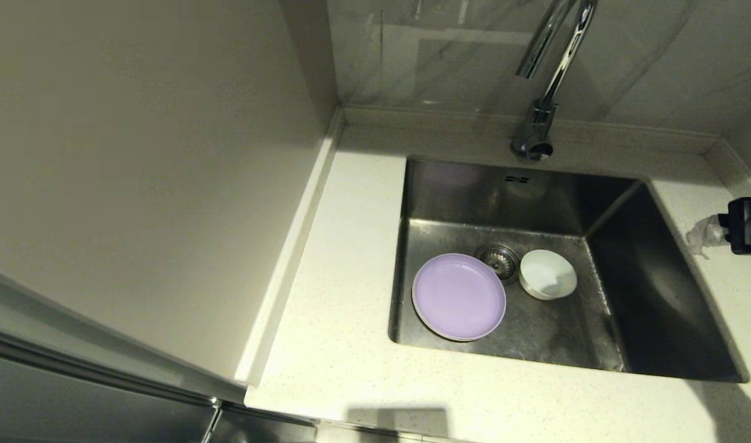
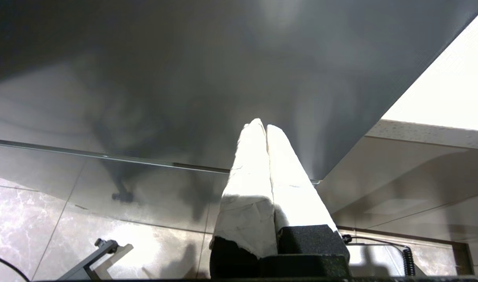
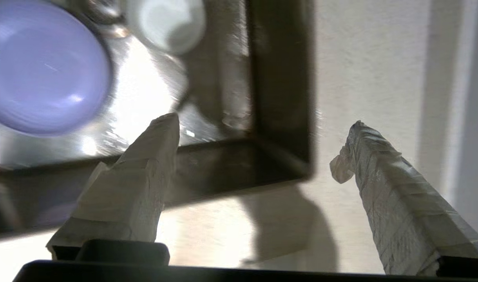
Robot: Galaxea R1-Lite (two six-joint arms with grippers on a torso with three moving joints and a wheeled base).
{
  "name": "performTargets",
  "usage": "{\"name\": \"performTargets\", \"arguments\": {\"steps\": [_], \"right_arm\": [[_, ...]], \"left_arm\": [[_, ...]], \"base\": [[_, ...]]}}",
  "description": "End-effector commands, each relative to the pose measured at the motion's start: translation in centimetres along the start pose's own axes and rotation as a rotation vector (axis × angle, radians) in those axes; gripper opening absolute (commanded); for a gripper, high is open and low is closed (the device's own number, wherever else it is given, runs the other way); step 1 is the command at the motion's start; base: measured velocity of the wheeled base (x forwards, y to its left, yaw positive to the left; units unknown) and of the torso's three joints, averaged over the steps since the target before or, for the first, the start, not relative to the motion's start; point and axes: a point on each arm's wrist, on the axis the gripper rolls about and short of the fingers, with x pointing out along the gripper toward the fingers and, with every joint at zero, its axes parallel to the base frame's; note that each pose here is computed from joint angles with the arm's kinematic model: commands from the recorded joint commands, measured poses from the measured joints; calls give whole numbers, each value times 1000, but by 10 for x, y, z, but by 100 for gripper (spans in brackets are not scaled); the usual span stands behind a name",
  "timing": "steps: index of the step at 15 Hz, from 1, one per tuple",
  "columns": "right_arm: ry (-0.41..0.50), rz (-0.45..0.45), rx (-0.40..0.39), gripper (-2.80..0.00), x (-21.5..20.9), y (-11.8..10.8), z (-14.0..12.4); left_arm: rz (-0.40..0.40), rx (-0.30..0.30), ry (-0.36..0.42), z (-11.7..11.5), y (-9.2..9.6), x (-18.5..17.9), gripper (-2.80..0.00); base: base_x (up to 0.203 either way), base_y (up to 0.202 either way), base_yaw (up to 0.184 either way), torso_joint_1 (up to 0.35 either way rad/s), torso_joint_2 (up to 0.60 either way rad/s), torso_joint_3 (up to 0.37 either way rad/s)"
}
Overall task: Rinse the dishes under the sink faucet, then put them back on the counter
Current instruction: Turn on the faucet
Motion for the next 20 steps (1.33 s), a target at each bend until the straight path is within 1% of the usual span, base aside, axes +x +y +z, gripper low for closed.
{"name": "performTargets", "arguments": {"steps": [1, 3, 4, 5, 7, 9, 11, 13, 14, 15, 16, 20], "right_arm": [[-3, 23, 68, -280, 3, 1, 6], [-2, 152, 103, -280, -1, 4, 15], [-8, 205, 139, -280, 0, 6, 22], [-42, 250, 195, -280, 6, 11, 30], [-109, 303, 284, -280, 26, 25, 46], [-160, 331, 332, -280, 49, 40, 63], [-226, 370, 360, -280, 69, 55, 80], [-330, 436, 389, -280, 80, 66, 99], [-376, 489, 397, -280, 82, 70, 108], [-404, 546, 396, -280, 80, 72, 114], [-424, 580, 397, -280, 79, 73, 118], [-496, 610, 394, -280, 88, 81, 130]], "left_arm": [[0, 0, -2, 0, 0, 0, -280], [0, 0, -2, 0, 0, 0, -280], [0, 0, -2, 0, 0, 0, -280], [0, 0, -2, 0, 0, 0, -280], [0, 0, -2, 0, 0, 0, -280], [0, 0, -2, 0, 0, 0, -280], [0, 0, -2, 0, 0, 0, -280], [0, 0, -2, 0, 0, 0, -280], [0, 0, -2, 0, 0, 0, -280], [0, 0, -2, 0, 0, 0, -280], [0, 0, -2, 0, 0, 0, -280], [0, 0, -2, 0, 0, 0, -280]], "base": [[0, 0, 0, 0, 0, 0], [0, 0, 0, 0, 0, 0], [0, 0, 0, 0, 0, 0], [0, 0, 0, 0, 0, 0], [0, 0, 0, 0, 0, 0], [0, 0, 0, 0, 0, 0], [0, 0, 0, 0, 0, 0], [0, 0, 0, 0, 0, 0], [0, 0, 0, 0, 0, 0], [0, 0, 0, 0, 0, 0], [0, 0, 0, 0, 0, 0], [0, 0, 0, 0, 0, 0]]}}
